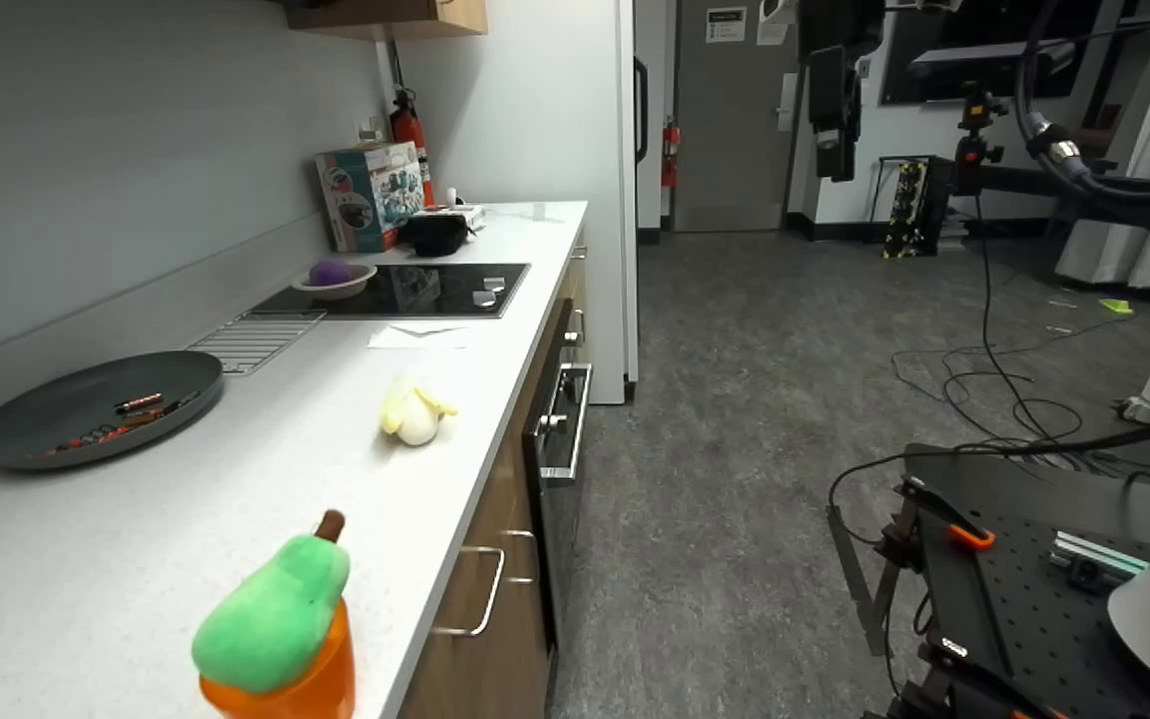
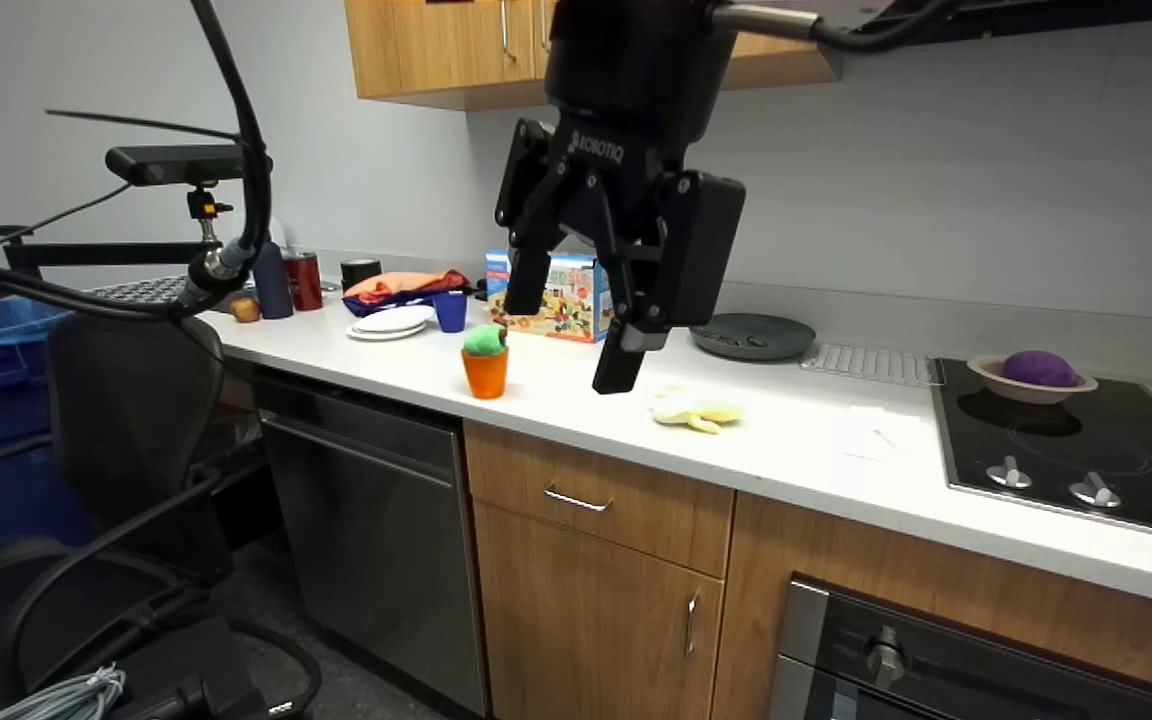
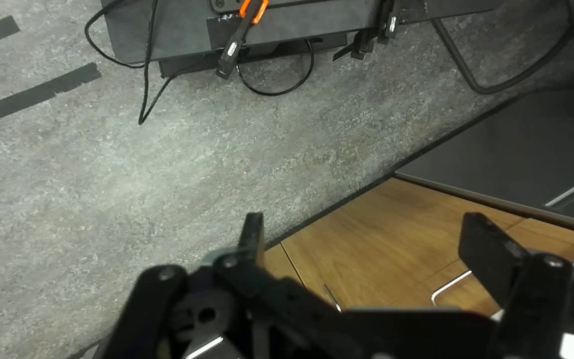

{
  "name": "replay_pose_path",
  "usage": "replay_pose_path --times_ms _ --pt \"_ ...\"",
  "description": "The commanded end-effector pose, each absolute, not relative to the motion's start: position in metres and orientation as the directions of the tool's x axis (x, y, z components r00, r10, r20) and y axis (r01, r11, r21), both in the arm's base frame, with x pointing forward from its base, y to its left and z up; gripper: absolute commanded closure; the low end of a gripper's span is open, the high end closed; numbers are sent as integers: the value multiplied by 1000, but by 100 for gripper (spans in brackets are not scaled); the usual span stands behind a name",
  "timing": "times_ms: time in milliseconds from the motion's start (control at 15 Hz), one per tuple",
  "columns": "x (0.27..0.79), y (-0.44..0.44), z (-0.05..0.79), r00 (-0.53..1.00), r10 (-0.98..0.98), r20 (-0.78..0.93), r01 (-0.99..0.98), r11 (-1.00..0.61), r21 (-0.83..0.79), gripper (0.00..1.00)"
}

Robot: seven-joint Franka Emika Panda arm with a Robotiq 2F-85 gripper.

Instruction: Remove the pear plushy from the cup and put it on the counter

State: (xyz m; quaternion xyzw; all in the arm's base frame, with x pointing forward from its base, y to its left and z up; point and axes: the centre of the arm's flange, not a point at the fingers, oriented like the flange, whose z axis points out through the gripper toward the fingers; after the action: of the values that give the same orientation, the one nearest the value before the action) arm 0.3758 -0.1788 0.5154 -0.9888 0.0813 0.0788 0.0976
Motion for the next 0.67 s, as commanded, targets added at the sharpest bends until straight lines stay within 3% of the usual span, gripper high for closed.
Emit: replay_pose_path --times_ms 0,600 --pt "376 -179 515 974 -145 -172 -176 -968 -180 0" --pt "382 -179 515 989 -118 -94 -134 -973 -185 0"
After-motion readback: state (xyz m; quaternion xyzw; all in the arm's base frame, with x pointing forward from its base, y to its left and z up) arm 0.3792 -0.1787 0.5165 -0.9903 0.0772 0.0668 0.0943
